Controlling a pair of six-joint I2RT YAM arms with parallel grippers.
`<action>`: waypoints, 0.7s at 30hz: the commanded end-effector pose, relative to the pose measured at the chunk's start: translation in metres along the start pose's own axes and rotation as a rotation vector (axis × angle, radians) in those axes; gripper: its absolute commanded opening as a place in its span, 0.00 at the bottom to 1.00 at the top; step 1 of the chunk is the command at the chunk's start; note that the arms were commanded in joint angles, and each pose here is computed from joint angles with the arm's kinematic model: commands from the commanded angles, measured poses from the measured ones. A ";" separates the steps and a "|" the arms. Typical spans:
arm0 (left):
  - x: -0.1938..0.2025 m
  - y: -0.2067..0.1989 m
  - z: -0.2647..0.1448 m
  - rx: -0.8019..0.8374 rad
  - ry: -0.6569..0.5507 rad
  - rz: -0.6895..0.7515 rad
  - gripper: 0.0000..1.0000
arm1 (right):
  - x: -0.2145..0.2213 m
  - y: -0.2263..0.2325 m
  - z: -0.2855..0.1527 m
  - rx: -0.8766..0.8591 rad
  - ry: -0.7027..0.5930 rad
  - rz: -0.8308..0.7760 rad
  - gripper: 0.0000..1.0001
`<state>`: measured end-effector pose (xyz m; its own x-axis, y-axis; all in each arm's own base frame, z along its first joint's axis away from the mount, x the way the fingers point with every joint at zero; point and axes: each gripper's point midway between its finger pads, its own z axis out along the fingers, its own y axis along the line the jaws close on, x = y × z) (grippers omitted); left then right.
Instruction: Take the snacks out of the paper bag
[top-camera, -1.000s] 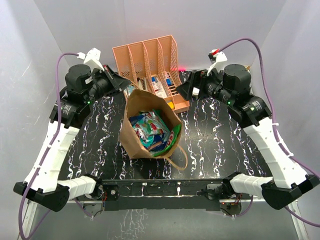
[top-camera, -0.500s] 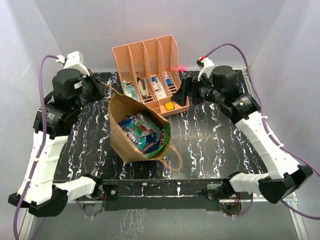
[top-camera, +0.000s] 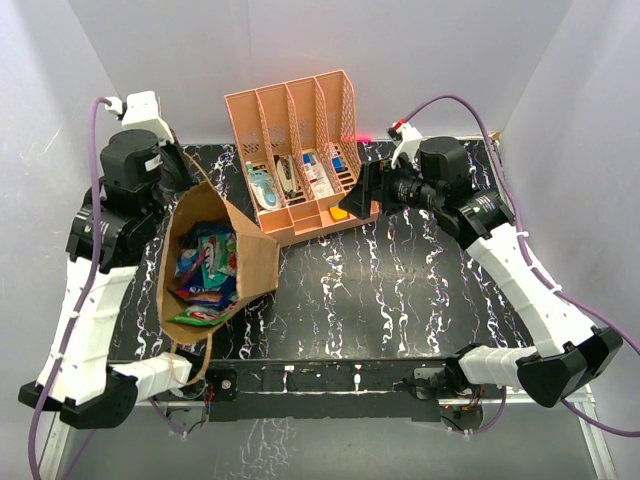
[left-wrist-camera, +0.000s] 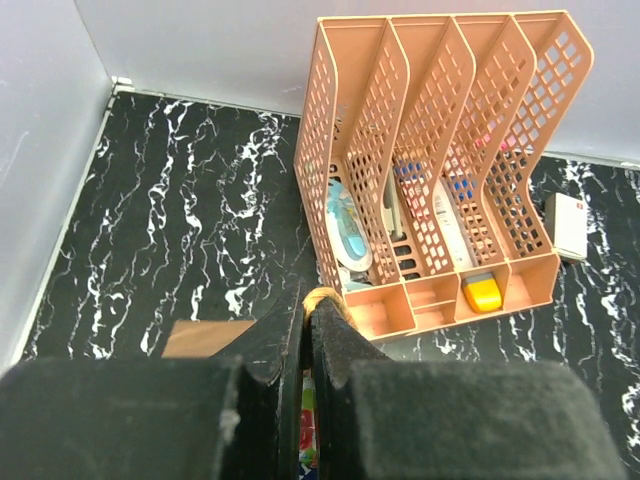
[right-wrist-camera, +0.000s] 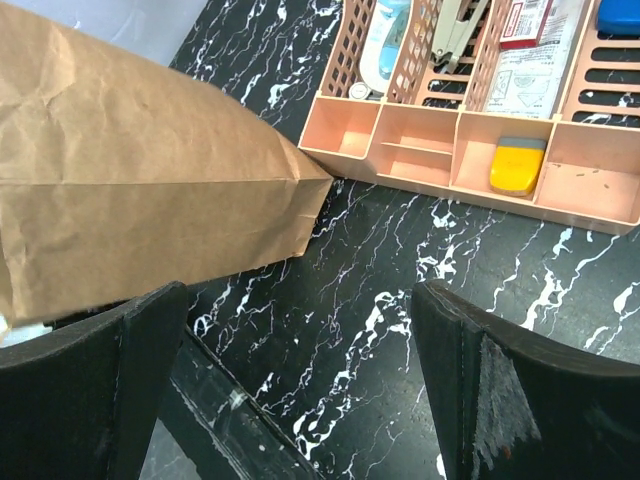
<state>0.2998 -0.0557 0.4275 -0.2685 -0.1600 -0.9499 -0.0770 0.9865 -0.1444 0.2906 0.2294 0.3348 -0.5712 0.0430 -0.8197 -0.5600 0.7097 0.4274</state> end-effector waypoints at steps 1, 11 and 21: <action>-0.071 -0.001 -0.001 -0.027 -0.225 -0.030 0.00 | -0.015 0.013 -0.005 -0.057 -0.070 -0.020 0.98; -0.104 0.046 -0.039 -0.230 -0.375 -0.011 0.00 | -0.012 0.016 0.004 -0.096 -0.053 -0.015 0.98; -0.119 0.078 -0.043 -0.450 -0.460 0.070 0.00 | -0.008 0.016 0.012 -0.112 -0.047 -0.007 0.98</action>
<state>0.2939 0.0133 0.4798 -0.0877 0.0383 -0.9954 -0.3596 0.9307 0.0675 0.2884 0.2411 0.3312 -0.5857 0.0480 -0.8091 -0.5904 0.6586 0.4665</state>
